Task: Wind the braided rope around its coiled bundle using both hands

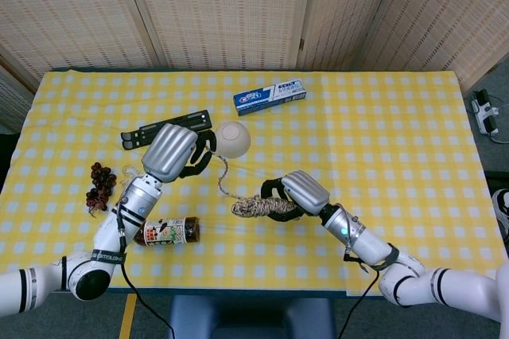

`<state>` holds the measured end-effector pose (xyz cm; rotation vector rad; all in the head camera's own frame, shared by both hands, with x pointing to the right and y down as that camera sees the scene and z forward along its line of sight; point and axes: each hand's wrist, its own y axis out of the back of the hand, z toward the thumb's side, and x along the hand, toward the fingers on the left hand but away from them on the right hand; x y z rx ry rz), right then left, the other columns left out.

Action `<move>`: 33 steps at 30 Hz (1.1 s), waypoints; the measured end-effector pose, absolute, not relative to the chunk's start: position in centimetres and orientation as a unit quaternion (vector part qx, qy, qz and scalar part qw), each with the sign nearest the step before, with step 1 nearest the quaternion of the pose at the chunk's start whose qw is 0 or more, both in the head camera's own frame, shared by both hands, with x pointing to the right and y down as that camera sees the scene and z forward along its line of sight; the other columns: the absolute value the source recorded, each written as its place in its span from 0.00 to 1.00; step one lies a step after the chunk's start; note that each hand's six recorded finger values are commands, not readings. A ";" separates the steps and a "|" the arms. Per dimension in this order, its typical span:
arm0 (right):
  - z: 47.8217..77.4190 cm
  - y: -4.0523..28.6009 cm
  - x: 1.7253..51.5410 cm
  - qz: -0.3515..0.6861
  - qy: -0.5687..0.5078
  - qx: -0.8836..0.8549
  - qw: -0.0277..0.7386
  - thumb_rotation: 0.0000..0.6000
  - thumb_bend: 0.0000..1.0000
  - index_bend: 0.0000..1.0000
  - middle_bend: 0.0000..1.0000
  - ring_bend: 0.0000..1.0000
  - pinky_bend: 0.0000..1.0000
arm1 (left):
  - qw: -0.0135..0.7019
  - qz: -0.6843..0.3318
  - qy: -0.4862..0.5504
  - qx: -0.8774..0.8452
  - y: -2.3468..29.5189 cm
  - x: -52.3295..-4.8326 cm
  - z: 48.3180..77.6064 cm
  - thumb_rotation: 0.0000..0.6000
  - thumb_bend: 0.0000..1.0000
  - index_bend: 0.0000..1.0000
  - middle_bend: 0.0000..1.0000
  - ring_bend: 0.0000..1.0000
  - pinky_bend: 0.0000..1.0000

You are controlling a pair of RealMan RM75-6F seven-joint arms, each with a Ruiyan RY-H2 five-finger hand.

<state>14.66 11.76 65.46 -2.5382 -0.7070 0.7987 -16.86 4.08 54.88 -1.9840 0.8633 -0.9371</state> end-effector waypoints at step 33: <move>68.6 6.2 11.5 0.181 -0.603 -0.773 -0.083 1.00 0.55 0.95 0.75 0.81 0.79 | 0.330 -0.365 0.328 -0.807 8.2 -18.8 56.2 1.00 0.55 0.65 0.85 0.77 0.75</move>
